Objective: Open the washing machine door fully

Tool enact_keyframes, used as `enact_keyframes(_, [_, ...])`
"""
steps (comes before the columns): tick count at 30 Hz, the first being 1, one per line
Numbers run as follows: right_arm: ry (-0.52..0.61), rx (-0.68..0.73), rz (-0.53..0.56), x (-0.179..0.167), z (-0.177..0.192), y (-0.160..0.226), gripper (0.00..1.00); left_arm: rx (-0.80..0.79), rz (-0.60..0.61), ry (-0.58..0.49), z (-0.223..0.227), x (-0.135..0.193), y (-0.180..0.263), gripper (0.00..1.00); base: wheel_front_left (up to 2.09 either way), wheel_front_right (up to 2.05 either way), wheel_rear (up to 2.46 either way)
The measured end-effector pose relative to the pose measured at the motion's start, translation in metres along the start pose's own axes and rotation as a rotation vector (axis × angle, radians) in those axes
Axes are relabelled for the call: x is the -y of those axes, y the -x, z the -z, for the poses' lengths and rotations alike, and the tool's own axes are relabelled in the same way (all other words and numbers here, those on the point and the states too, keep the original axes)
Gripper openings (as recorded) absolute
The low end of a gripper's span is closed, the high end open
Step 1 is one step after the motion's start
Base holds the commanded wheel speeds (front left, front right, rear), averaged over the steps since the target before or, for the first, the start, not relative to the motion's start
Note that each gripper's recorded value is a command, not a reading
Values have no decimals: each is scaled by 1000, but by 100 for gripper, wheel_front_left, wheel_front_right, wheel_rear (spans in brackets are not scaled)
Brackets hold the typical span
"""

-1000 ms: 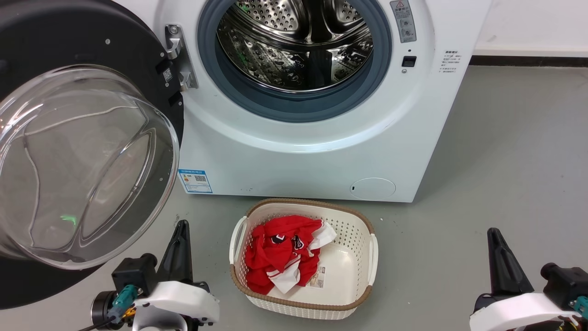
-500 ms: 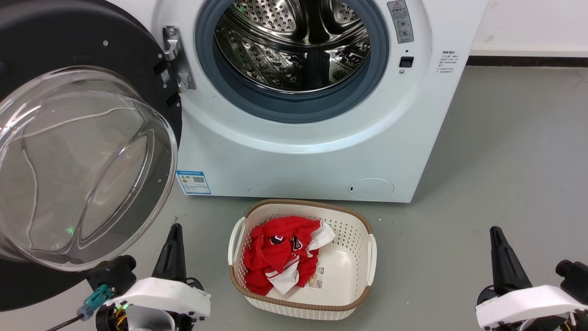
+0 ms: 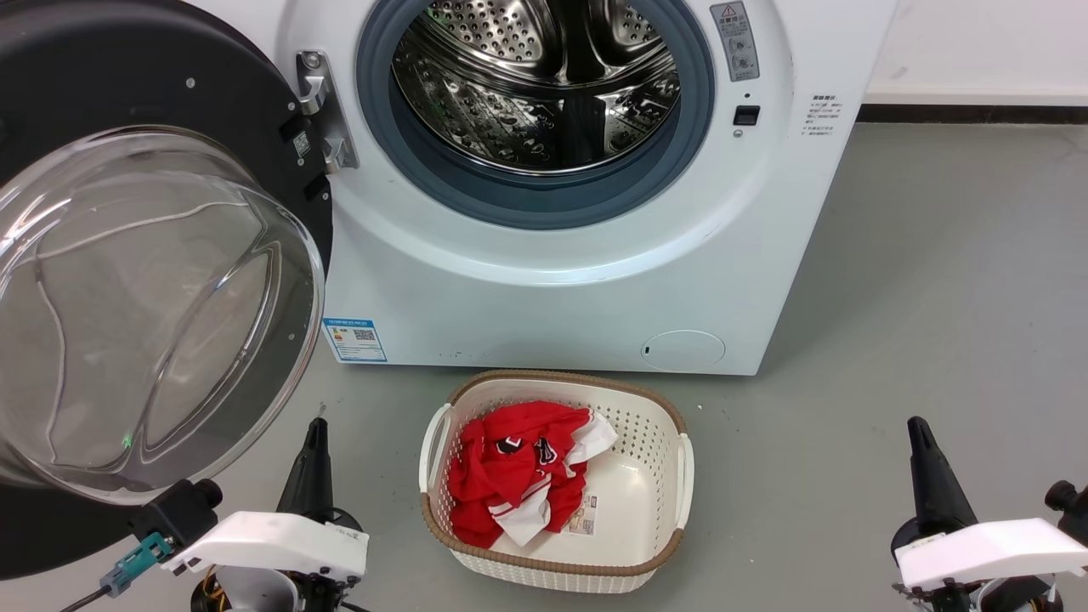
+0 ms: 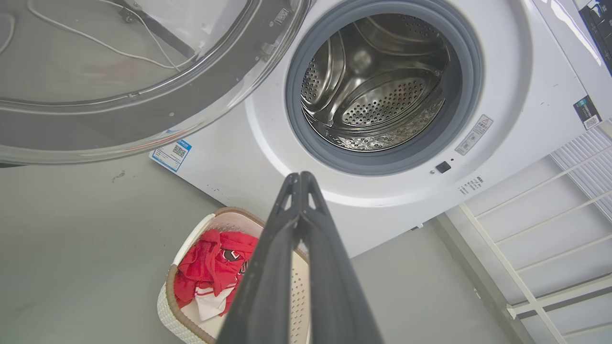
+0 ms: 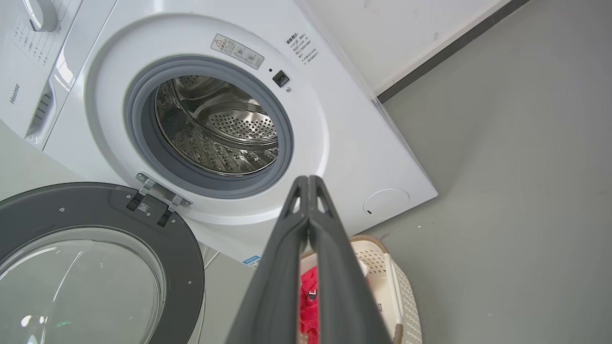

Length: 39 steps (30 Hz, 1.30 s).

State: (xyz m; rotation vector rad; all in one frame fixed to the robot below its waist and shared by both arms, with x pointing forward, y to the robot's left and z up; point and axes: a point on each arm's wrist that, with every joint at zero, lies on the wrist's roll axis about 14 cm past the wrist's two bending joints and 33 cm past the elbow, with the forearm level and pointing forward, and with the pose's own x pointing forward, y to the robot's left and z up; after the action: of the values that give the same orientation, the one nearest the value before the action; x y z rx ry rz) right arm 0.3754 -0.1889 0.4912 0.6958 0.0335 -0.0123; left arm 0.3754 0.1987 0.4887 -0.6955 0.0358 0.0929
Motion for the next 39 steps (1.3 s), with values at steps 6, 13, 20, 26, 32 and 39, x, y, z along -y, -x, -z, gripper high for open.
enact_keyframes(6, [-85,2,4,0,-2,-2,0,-9,-4,83,0,-1,-1,0,0,0,0])
enact_keyframes(13, [-200,1,11,2,-3,-4,0,-20,-9,200,0,-3,-2,0,0,0,0])
enact_keyframes(20, [-284,0,12,1,-4,-6,0,-24,2,284,-2,0,-4,0,0,0,0])
enact_keyframes(26, [-351,-4,15,2,-4,-6,0,-29,2,352,-2,-1,-5,0,0,0,0])
enact_keyframes(32, [-416,-2,14,2,-5,-7,0,-32,6,417,-3,-1,-5,0,0,0,0])
enact_keyframes(39, [-486,-1,12,2,-7,-8,0,-37,14,488,-4,1,-6,0,0,0,0])
